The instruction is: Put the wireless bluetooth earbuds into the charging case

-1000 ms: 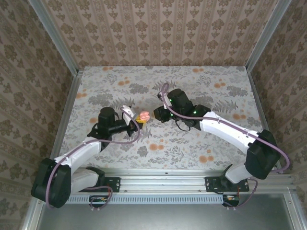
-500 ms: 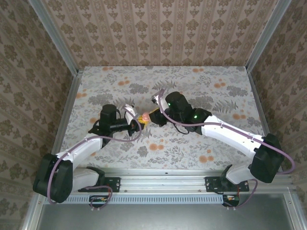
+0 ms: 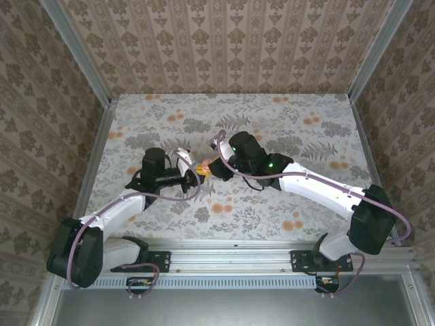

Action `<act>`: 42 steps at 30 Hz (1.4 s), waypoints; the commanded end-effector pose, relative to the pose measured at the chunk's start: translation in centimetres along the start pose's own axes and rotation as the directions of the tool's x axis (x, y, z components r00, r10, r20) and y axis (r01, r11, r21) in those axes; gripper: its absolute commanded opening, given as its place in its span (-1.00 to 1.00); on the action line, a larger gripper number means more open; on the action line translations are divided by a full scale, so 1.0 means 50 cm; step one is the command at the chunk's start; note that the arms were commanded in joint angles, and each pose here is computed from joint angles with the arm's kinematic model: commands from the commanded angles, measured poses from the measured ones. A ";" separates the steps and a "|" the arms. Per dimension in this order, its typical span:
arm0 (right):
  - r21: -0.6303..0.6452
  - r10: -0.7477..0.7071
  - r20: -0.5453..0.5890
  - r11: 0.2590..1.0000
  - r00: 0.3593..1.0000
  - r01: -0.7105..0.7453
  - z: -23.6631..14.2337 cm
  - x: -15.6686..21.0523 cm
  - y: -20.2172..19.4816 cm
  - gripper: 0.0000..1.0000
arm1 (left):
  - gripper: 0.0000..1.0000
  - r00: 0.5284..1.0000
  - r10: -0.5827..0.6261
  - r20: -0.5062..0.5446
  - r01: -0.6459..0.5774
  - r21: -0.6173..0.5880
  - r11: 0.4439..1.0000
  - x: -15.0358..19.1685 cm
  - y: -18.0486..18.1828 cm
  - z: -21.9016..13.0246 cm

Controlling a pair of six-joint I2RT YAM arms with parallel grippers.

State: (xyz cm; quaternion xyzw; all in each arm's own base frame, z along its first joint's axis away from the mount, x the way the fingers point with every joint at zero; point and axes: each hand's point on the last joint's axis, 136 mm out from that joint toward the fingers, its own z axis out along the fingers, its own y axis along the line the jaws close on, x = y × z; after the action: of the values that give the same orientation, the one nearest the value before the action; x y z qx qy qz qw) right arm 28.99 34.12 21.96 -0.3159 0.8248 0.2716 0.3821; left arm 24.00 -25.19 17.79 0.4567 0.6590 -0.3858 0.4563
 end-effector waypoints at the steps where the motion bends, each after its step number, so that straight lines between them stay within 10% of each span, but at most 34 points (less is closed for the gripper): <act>1: -0.011 -0.027 0.058 1.000 0.998 0.027 -0.001 -0.040 0.015 -0.58 | -0.72 0.998 0.039 0.043 -0.040 0.025 0.999 -0.045 -0.011 -0.003; 31: 0.052 -0.027 0.165 0.998 0.986 0.018 -0.035 -0.088 0.006 -0.58 | -0.72 0.998 -0.009 0.055 0.007 0.032 0.999 -0.052 -0.008 0.000; 42: 0.080 0.194 -0.078 0.979 0.978 -0.188 -0.033 0.049 -0.077 -0.58 | -0.74 0.999 -0.028 0.026 0.028 -0.010 1.000 0.008 -0.025 0.027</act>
State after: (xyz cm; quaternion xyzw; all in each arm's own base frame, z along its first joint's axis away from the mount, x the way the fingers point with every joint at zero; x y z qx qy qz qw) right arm 30.76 31.79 22.53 -0.2626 0.8436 0.2591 0.3903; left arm 23.58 -26.35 17.50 0.4365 0.6661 -0.3989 0.4545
